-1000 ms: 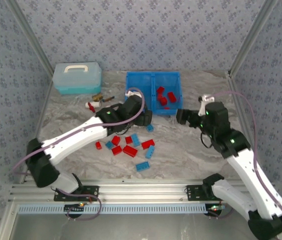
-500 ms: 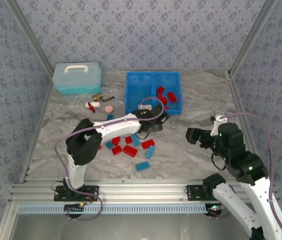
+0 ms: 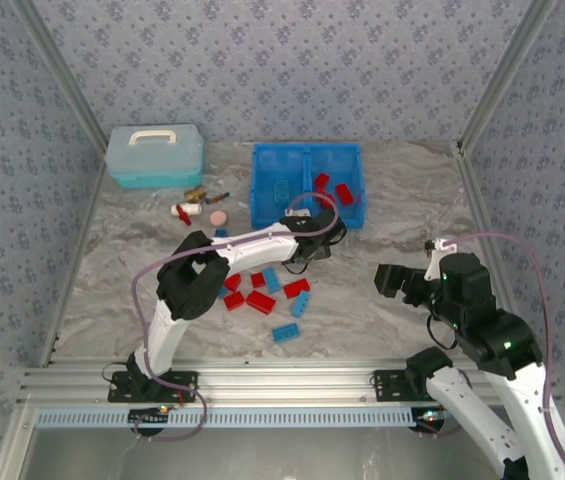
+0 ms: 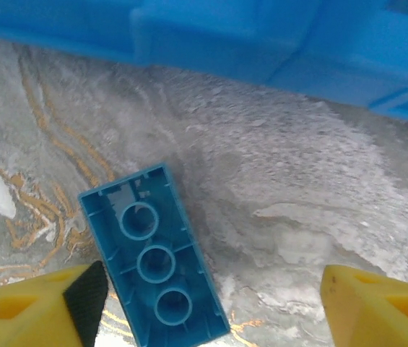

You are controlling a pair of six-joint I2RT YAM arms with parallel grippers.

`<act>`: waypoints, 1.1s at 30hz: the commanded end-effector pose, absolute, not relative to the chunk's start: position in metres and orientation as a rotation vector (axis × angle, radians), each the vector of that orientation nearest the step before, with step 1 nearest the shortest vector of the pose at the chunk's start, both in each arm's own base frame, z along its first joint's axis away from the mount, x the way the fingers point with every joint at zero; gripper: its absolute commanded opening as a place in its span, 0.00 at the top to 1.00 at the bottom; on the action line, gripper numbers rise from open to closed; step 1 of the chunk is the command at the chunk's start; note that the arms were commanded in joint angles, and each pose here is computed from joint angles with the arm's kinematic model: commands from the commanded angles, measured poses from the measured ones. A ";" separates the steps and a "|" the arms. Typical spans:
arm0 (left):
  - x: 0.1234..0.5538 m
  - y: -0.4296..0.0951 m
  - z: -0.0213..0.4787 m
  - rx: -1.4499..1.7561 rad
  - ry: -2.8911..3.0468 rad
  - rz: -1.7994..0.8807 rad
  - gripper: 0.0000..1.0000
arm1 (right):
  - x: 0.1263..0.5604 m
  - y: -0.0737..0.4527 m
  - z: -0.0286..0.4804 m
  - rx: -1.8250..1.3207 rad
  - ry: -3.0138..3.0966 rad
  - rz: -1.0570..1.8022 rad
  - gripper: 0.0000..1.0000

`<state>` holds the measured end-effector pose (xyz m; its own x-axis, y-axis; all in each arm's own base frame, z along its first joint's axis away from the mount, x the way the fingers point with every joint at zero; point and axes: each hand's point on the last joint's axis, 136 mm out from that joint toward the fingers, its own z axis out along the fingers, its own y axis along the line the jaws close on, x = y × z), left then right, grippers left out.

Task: Sort the legos into containers by color

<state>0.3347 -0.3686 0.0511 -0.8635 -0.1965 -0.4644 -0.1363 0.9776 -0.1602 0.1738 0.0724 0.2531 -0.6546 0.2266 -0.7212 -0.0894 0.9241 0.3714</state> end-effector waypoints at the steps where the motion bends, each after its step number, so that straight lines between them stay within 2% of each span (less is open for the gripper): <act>1: 0.334 -0.356 0.044 -0.268 2.627 -0.087 0.29 | 0.164 0.069 0.257 0.130 2.242 0.504 0.00; 8: 0.328 -0.349 0.031 -0.239 2.657 -0.048 0.54 | 0.162 0.071 0.257 0.164 2.244 0.540 0.00; 14: 0.327 -0.343 0.037 -0.219 2.656 -0.048 0.59 | 0.165 0.073 0.268 0.185 2.209 0.571 0.00; 19: 0.328 -0.342 0.047 -0.182 2.658 -0.064 0.72 | 0.164 0.072 0.267 0.198 2.217 0.571 0.00; 25: 0.334 -0.343 0.122 -0.114 2.541 -0.170 0.77 | 0.162 0.072 0.261 0.206 2.241 0.572 0.00; 30: 0.350 -0.318 0.198 -0.020 2.408 -0.077 0.76 | 0.164 0.077 0.259 0.207 2.238 0.600 0.00; 33: 0.375 -0.303 0.218 -0.008 2.374 -0.028 0.74 | 0.166 0.078 0.257 0.210 2.237 0.605 0.00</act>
<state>0.3516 -0.3341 0.1861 -0.7653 -0.0804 -0.6386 0.0031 0.9917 -0.1285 0.1656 0.0749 0.2572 -0.6726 0.3175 -0.6684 -0.0410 0.8859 0.4621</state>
